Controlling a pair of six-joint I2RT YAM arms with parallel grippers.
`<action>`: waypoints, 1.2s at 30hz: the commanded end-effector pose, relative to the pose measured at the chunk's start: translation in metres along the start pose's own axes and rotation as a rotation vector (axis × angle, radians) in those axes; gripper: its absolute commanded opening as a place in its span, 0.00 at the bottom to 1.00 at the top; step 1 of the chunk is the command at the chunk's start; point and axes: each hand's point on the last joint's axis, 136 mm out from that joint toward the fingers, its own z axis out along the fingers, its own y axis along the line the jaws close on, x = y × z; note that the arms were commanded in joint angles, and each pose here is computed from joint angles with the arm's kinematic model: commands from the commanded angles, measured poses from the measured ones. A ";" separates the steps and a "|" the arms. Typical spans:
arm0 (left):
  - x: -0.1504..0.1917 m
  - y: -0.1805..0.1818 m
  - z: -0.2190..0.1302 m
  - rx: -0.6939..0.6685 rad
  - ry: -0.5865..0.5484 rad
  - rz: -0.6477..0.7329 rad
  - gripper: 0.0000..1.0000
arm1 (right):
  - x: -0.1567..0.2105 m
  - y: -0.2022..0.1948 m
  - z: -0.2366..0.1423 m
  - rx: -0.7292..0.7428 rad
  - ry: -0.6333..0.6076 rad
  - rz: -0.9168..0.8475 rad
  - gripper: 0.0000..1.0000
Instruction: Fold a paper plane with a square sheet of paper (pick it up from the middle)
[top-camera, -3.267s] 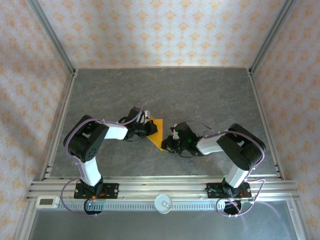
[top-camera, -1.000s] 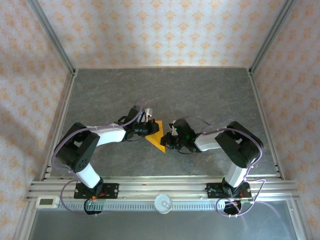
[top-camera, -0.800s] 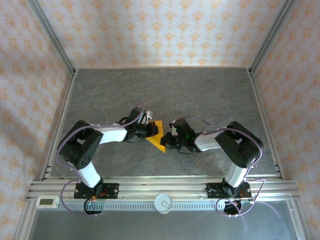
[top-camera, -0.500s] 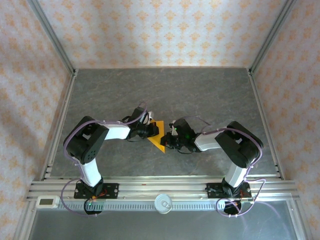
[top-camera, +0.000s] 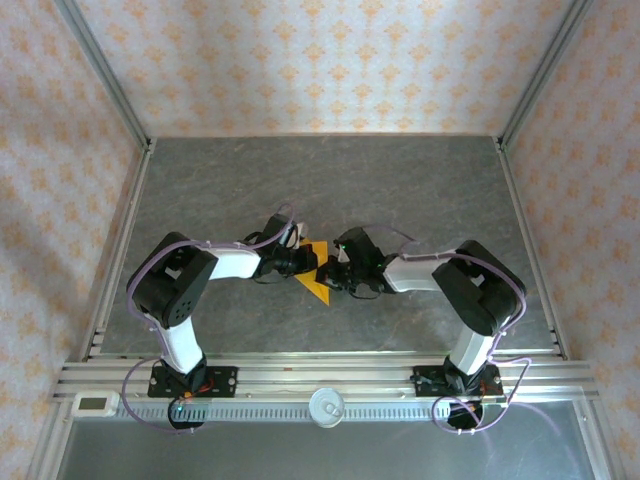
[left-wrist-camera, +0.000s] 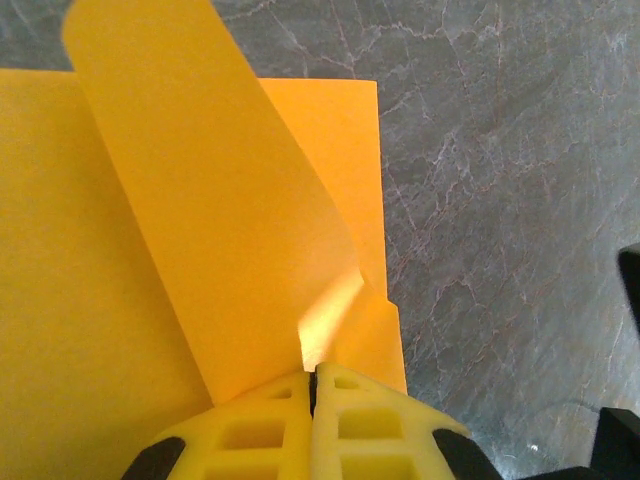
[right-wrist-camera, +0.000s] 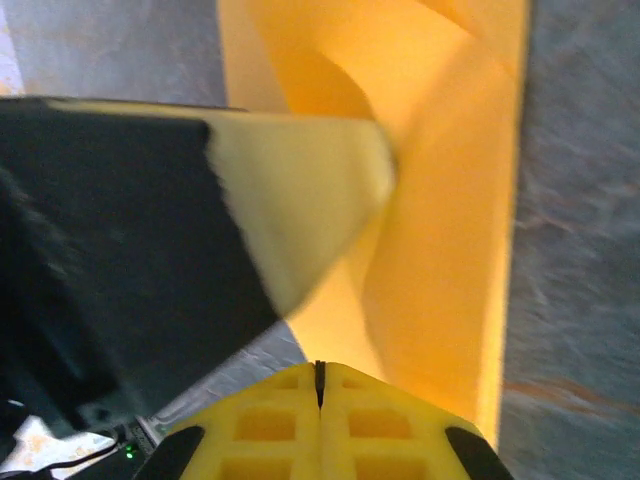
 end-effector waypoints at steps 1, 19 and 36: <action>0.008 0.026 0.005 -0.091 0.023 -0.016 0.00 | -0.005 0.001 0.006 0.022 -0.002 0.032 0.00; -0.022 0.019 -0.002 -0.039 -0.037 -0.003 0.00 | 0.044 -0.096 0.012 0.299 0.112 0.079 0.00; -0.067 0.047 -0.006 -0.046 -0.095 -0.037 0.00 | 0.055 -0.112 0.012 0.345 0.156 0.067 0.00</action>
